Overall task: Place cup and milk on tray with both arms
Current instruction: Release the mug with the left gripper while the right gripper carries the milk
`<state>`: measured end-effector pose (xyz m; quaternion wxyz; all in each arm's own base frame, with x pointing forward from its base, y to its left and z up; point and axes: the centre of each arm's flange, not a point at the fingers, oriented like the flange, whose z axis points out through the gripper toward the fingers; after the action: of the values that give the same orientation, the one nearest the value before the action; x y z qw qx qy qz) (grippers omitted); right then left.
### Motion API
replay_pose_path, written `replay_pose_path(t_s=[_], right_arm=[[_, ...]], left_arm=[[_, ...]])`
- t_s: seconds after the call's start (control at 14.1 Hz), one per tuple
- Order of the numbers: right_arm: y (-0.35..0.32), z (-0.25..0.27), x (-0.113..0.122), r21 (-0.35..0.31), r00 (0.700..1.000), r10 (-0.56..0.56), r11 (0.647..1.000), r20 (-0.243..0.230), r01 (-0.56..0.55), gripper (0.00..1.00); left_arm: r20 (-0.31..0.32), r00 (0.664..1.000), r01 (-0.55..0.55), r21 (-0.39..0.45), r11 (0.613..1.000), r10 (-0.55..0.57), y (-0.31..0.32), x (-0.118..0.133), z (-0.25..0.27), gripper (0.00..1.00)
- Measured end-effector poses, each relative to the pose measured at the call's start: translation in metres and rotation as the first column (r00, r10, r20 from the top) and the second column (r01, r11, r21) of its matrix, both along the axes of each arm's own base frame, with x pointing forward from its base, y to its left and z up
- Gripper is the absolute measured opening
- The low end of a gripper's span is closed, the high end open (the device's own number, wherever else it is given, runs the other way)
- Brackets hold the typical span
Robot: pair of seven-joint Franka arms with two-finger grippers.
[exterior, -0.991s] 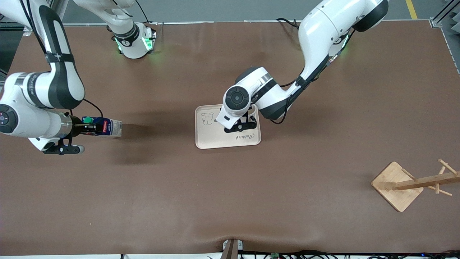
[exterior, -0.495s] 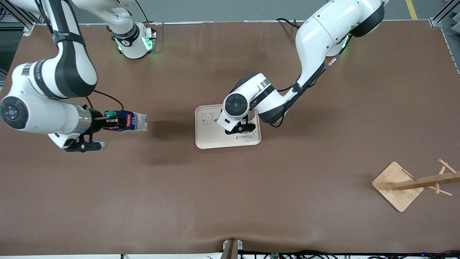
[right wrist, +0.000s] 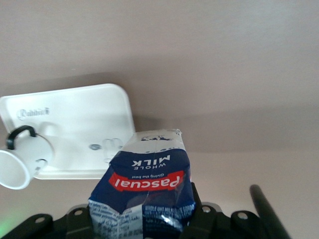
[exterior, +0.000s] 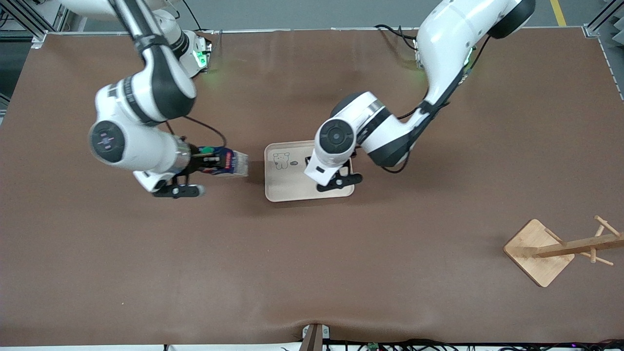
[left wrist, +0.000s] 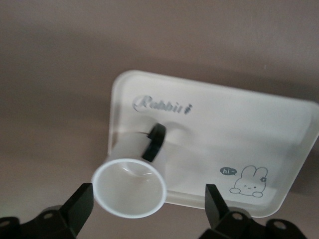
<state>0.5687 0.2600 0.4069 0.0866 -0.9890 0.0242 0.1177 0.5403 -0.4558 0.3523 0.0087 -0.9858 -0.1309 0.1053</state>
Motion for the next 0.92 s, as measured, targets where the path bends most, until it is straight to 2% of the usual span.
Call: replay_pose_path(t_s=[0.28, 0.5, 0.71, 0.92], right_arm=[[0.102, 0.01, -0.042, 0.003, 0.995, 0.024, 1.0, 0.092, -0.025, 0.64], [0.126, 0.012, -0.057, -0.05, 0.985, 0.099, 0.994, 0.138, -0.093, 0.64], [0.136, 0.0, -0.063, -0.09, 0.981, 0.12, 0.99, 0.152, -0.107, 0.64], [0.14, -0.024, -0.057, -0.094, 0.982, 0.106, 0.991, 0.155, -0.092, 0.64]], left_arm=[[0.086, 0.988, -0.133, 0.051, 0.99, 0.129, 0.114, 0.04, 0.122, 1.0], [0.121, 0.978, -0.182, 0.078, 0.98, 0.172, 0.225, 0.061, 0.183, 1.0], [0.122, 0.978, -0.183, 0.095, 0.979, 0.171, 0.328, 0.068, 0.219, 1.0], [0.116, 0.983, -0.157, 0.102, 0.982, 0.145, 0.379, 0.063, 0.236, 1.0]])
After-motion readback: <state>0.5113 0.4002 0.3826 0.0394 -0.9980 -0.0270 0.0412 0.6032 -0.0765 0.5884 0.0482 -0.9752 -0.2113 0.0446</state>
